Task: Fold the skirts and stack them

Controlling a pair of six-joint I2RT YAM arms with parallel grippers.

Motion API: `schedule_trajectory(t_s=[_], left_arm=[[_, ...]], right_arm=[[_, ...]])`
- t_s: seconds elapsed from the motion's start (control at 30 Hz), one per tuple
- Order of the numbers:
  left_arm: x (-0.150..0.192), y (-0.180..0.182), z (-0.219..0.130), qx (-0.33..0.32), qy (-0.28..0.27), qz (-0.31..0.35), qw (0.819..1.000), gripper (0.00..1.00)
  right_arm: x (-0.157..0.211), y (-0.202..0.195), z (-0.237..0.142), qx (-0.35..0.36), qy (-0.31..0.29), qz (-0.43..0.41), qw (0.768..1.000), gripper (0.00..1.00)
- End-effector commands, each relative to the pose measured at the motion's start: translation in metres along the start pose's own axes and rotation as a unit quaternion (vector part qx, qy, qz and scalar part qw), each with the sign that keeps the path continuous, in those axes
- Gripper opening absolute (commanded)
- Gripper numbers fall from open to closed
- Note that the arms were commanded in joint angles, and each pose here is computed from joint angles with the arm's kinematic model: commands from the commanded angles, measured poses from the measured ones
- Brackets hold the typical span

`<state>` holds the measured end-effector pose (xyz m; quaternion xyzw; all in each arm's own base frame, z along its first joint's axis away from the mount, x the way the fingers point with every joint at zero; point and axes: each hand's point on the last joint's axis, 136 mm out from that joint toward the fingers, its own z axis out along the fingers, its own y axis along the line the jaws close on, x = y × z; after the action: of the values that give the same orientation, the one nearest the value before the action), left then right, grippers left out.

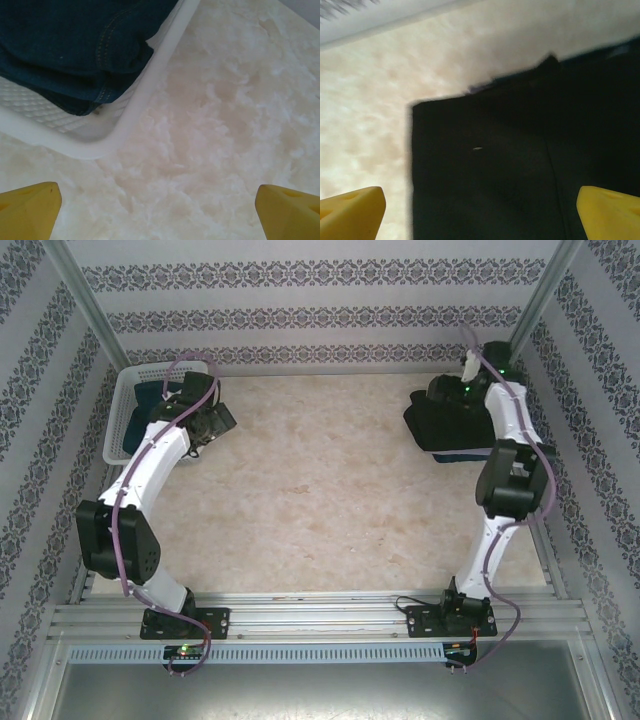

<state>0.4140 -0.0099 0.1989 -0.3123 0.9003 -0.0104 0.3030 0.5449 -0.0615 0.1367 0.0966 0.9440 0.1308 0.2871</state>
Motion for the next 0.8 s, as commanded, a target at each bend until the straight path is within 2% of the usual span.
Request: schedule_trajectory(t_s=[0.0, 0.2, 0.33, 0.5, 0.6, 0.7, 0.77], left_arm=[[-0.015, -0.009, -0.001, 0.029, -0.017, 0.004, 0.999, 1.0], [-0.033, 0.024, 0.007, -0.013, -0.024, -0.004, 1.0, 1.0], [-0.053, 0.043, 0.014, -0.037, -0.042, -0.014, 0.998, 1.0], [-0.09, 0.058, 0.033, -0.039, -0.059, -0.032, 0.997, 1.0], [-0.109, 0.067, 0.059, -0.051, -0.054, -0.045, 0.996, 1.0], [-0.114, 0.068, 0.1, -0.068, -0.01, -0.04, 0.997, 1.0], [-0.105, 0.069, 0.125, -0.096, 0.057, -0.04, 0.993, 1.0]], right_arm=[[0.014, -0.045, 0.014, 0.114, 0.027, 0.046, 0.992, 0.98], [0.028, -0.074, 0.022, 0.176, 0.055, 0.049, 0.982, 0.98], [0.017, -0.076, 0.003, 0.195, 0.032, 0.05, 0.979, 0.98], [-0.011, -0.02, -0.038, 0.085, -0.031, 0.038, 0.995, 0.98], [-0.02, 0.016, -0.073, 0.024, -0.075, 0.038, 0.996, 0.98], [-0.014, 0.044, -0.104, -0.034, -0.112, 0.056, 0.992, 0.98], [-0.003, 0.059, -0.118, -0.063, -0.123, 0.063, 0.988, 0.98]])
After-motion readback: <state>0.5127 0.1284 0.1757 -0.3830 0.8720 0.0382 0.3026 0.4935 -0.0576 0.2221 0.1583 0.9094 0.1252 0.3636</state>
